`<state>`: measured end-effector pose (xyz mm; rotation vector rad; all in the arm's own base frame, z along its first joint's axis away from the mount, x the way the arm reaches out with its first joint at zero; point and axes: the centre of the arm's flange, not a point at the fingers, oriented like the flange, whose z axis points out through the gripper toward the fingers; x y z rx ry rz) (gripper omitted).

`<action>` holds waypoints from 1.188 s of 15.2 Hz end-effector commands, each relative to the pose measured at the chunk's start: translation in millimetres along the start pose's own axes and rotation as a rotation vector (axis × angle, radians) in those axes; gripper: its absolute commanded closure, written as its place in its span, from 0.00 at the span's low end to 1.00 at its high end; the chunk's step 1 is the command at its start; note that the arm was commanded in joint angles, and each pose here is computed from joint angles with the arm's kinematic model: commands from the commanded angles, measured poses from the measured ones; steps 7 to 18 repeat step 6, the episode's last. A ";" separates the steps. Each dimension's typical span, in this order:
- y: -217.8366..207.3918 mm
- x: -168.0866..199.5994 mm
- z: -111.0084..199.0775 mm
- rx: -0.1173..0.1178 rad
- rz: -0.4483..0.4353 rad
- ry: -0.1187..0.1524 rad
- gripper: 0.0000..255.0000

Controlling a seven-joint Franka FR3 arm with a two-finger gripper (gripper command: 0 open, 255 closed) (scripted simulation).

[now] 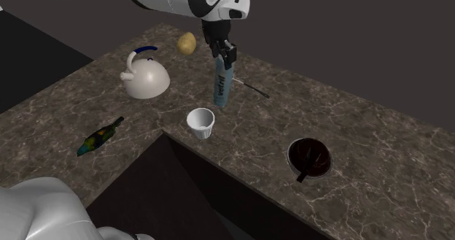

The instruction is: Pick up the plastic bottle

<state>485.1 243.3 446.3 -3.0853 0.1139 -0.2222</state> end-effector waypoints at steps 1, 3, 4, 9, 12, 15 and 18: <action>-1.2 1.6 -10.8 0.000 0.000 0.000 1.00; -1.7 3.1 -21.2 0.000 0.000 0.000 1.00; -2.0 3.8 -26.4 0.000 0.000 0.000 1.00; -2.0 3.9 -27.2 0.000 0.000 0.000 1.00; -2.0 3.9 -27.2 0.000 0.000 0.000 1.00; -2.0 3.9 -27.2 0.000 0.000 0.000 1.00; -2.0 3.9 -27.2 0.000 0.000 0.000 1.00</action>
